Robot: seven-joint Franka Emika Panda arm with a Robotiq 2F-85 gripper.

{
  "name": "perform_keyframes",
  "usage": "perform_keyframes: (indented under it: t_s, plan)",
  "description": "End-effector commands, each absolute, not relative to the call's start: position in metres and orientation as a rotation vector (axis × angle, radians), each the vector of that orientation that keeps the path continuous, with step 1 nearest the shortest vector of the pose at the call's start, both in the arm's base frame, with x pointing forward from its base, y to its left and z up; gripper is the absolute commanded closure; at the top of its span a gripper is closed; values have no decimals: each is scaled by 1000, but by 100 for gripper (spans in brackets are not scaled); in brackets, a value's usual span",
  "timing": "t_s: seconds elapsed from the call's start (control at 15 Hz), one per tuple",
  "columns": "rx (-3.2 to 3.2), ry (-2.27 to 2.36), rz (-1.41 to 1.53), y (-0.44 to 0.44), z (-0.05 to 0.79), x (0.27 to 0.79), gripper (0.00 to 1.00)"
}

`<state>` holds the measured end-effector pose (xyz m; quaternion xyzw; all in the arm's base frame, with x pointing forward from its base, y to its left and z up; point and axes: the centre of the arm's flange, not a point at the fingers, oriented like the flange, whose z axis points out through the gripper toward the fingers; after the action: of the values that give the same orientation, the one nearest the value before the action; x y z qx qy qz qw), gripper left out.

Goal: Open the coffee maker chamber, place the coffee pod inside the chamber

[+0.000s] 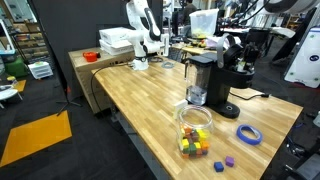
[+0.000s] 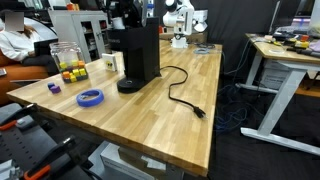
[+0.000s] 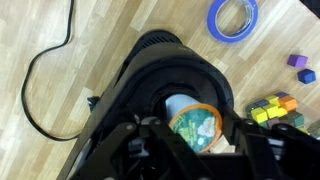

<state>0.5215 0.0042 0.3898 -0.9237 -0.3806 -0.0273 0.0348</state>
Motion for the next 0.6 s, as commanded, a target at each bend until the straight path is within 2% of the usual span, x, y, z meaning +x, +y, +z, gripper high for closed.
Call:
perform_keyframes:
  t_s: [0.0, 0.2, 0.27, 0.33, 0.53]
  plan:
    - [-2827, -1157, -51, 5, 386, 529, 72]
    - [-2824, -1157, -44, 5, 384, 532, 72]
    - [-2822, -1154, -46, 5, 383, 532, 43]
    - [-2821, -1152, -47, 5, 383, 533, 21]
    - [-2814, -1146, -52, 5, 383, 533, 12]
